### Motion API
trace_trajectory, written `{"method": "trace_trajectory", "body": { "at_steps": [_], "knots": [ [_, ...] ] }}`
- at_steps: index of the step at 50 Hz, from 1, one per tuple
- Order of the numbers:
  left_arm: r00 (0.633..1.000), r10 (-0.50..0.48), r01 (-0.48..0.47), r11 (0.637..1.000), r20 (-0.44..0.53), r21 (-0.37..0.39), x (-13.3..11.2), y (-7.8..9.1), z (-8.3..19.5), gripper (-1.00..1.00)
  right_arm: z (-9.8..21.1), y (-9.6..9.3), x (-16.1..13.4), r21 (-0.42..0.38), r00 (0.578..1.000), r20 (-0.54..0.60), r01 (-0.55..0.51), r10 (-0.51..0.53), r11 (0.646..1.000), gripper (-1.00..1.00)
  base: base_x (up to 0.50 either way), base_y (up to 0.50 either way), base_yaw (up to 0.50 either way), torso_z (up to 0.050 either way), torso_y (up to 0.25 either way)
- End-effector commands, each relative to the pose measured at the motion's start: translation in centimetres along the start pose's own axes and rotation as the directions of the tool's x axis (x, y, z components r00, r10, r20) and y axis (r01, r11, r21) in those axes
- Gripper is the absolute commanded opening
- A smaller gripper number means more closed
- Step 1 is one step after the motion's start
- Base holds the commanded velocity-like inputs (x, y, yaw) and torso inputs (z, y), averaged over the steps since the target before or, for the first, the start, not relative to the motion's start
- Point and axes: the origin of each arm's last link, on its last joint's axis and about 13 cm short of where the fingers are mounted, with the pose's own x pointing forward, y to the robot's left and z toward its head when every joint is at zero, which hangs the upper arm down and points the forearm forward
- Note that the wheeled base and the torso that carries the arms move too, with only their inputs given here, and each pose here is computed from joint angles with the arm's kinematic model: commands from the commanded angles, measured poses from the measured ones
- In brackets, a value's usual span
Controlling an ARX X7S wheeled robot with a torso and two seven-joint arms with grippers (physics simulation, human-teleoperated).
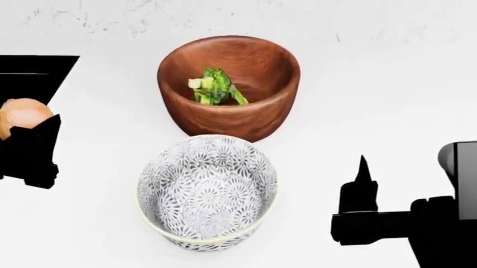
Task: Pick the broccolis and asparaguss from the sink and place them in one bowl. Place the onion in the other bowl. Then turn off the sink faucet.
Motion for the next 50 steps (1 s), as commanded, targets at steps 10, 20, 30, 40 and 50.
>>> {"method": "trace_trajectory", "body": {
  "at_steps": [10,20,30,40,50],
  "knots": [
    [1.000,0.005,-0.005,1.000,0.006,-0.007,0.0,0.0,-0.1,-1.00,-0.3,0.2,0.2,0.007,1.000,-0.017,-0.012,0.012,1.000,1.00,0.49,-0.21,0.00,0.000,0.002],
    [1.000,0.005,-0.005,1.000,0.010,-0.003,0.2,0.0,0.1,-1.00,-0.3,0.3,0.3,-0.003,0.999,-0.021,-0.024,0.024,1.000,1.00,0.49,-0.20,0.00,0.000,0.001],
    [1.000,0.005,-0.005,1.000,0.013,-0.004,0.2,0.1,0.1,-1.00,-0.1,0.3,0.3,-0.005,1.000,-0.025,-0.018,0.018,1.000,1.00,0.25,0.01,0.00,0.000,0.002],
    [0.989,-0.146,0.145,0.988,0.008,0.051,-1.4,-0.6,1.9,-1.00,-0.5,0.2,0.2,0.007,0.999,-0.046,-0.023,0.023,1.000,1.00,0.00,0.00,0.00,0.000,0.000],
    [0.931,-0.359,0.364,0.927,-0.063,0.094,-4.1,-1.6,2.6,-1.00,-0.6,0.4,0.4,0.012,0.998,-0.058,-0.032,0.032,0.999,1.00,0.00,0.00,0.00,0.000,0.001]
  ]
}}
